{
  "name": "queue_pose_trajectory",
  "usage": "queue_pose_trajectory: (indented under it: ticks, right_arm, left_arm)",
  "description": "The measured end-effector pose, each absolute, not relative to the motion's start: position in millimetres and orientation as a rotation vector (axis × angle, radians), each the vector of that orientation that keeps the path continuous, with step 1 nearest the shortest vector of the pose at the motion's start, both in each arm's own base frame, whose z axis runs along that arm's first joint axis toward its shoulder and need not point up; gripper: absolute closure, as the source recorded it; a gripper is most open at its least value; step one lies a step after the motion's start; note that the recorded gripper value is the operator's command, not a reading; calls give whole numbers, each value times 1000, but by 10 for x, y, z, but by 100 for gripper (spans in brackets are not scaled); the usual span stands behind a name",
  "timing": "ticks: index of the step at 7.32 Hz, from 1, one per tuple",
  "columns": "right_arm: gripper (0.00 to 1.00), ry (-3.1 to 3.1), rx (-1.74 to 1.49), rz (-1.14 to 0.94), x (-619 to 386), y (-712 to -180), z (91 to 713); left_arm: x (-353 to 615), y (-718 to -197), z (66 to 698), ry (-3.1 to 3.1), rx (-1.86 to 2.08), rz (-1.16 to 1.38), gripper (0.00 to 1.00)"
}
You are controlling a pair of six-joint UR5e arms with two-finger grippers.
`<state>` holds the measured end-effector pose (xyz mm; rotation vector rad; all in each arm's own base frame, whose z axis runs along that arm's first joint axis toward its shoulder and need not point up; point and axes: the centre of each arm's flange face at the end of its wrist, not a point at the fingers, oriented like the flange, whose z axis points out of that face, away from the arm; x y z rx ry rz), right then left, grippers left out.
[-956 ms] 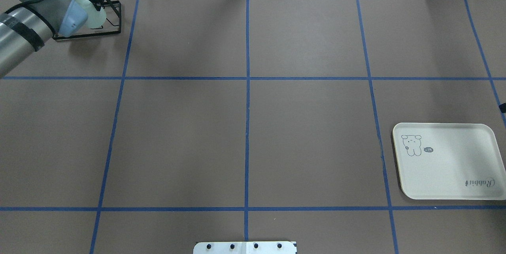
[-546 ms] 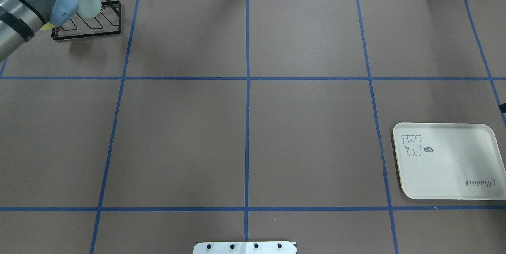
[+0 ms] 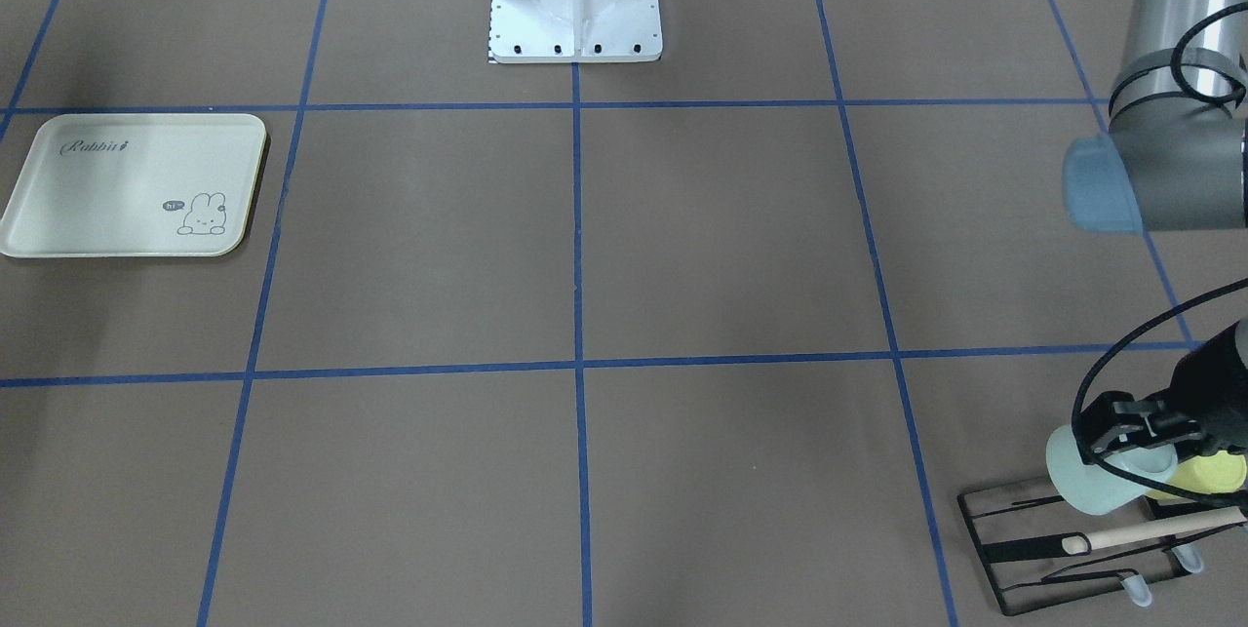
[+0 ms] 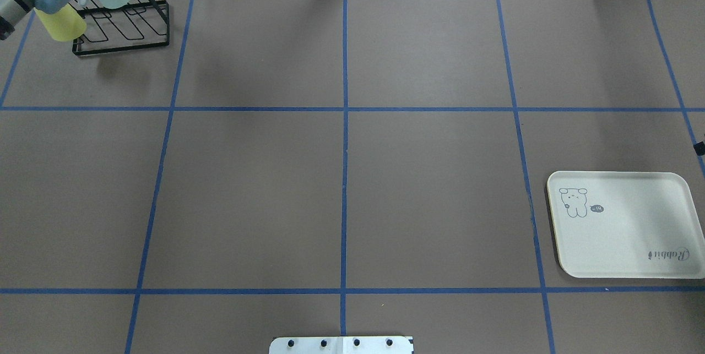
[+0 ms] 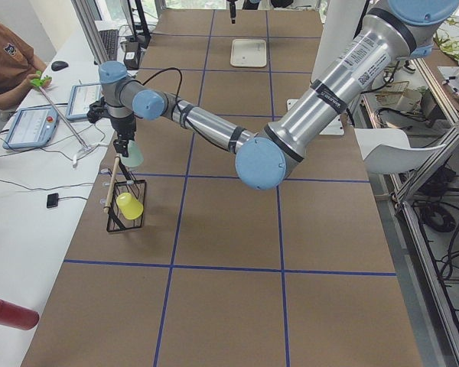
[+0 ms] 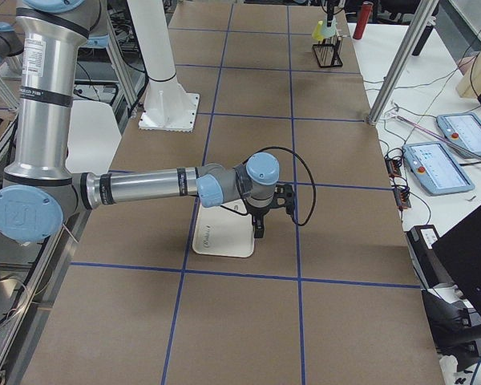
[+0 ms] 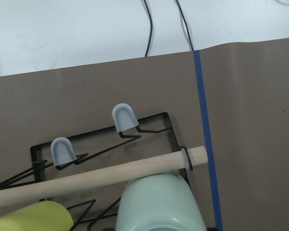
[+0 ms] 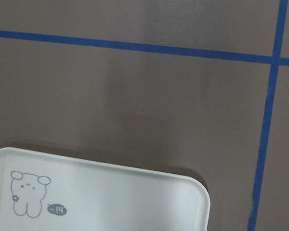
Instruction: Left arm grabs green cup and hands to right arm on tray
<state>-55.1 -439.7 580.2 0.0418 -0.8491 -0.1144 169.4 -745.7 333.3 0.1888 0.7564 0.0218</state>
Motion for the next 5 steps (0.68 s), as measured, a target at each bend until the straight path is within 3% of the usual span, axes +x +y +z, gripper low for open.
queue_pose_trajectory:
  ticks: [3, 5]
  right_arm:
    - [0, -858, 60, -141, -665, -4500, 5669]
    - [0, -885, 106, -138, -866, -4671, 5392]
  left_arm:
    - [1701, -7028, 2628, 823, 140, -27, 100]
    - [2319, -6502, 2018, 963, 41, -137, 100]
